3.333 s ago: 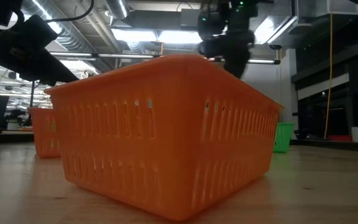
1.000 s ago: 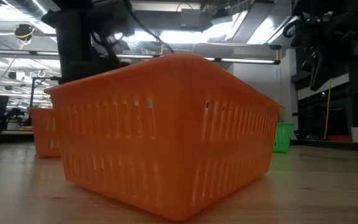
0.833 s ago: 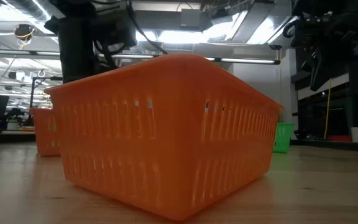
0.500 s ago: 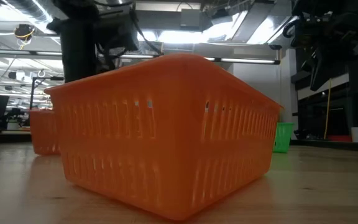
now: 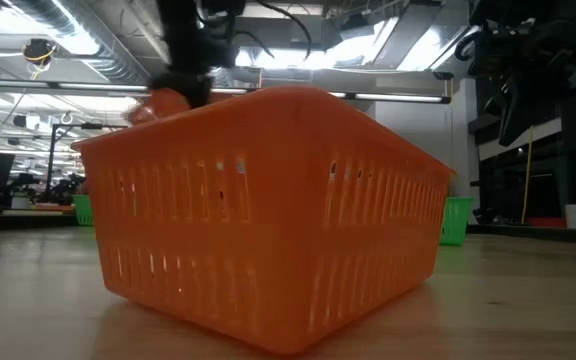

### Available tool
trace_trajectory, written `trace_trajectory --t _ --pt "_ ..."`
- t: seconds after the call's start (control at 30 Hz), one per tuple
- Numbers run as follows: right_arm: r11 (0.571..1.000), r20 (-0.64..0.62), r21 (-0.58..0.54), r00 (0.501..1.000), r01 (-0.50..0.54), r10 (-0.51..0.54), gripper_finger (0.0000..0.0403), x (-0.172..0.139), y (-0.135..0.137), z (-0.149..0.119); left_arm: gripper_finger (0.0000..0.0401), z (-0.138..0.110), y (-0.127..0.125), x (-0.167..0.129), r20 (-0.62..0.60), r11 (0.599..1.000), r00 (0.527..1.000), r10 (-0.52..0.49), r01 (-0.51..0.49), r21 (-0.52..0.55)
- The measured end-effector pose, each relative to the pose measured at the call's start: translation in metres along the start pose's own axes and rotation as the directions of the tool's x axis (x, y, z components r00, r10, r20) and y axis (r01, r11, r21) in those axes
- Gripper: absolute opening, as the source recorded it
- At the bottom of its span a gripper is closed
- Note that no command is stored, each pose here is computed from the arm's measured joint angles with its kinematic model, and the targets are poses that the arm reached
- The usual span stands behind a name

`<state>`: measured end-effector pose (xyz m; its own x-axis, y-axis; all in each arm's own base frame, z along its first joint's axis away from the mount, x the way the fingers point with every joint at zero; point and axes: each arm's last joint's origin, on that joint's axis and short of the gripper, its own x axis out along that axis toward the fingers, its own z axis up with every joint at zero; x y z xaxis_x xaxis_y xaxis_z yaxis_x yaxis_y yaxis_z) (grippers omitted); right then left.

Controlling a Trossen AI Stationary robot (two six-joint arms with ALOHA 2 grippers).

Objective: Stack baskets by color
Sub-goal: Stack the middle orange bin on the top orange bin

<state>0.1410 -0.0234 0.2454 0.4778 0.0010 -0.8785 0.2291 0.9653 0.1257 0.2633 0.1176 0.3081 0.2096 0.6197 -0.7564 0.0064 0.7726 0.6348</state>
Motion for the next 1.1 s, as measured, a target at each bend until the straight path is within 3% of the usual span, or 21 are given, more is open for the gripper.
trace_trajectory --t 0.2,0.37,0.57,0.77,1.1 --pt "1.0 0.0 0.0 1.0 0.0 0.0 0.0044 0.0 0.0 0.0 0.0 -0.019 0.058 0.057 0.049 0.996 0.997 0.06 -0.056 -0.069" --pt "1.0 0.0 -0.001 1.0 -0.001 0.001 0.0044 0.0 0.0 0.0 0.0 -0.036 0.082 0.082 0.115 0.99 0.992 0.045 -0.029 -0.138" --pt "1.0 0.0 -0.002 1.0 -0.001 0.001 0.0044 0.0 0.0 0.0 0.0 -0.04 0.081 0.114 0.09 0.999 0.996 -0.005 0.009 -0.048" --pt "1.0 0.0 -0.002 1.0 -0.002 0.002 0.0044 0.0 0.0 0.0 0.0 -0.041 0.077 0.142 0.054 0.998 0.998 -0.04 0.042 -0.048" --pt "1.0 0.0 -0.002 1.0 -0.002 0.002 0.0044 0.0 0.0 0.0 0.0008 -0.038 0.078 0.148 0.047 0.999 0.999 -0.006 0.007 -0.034"
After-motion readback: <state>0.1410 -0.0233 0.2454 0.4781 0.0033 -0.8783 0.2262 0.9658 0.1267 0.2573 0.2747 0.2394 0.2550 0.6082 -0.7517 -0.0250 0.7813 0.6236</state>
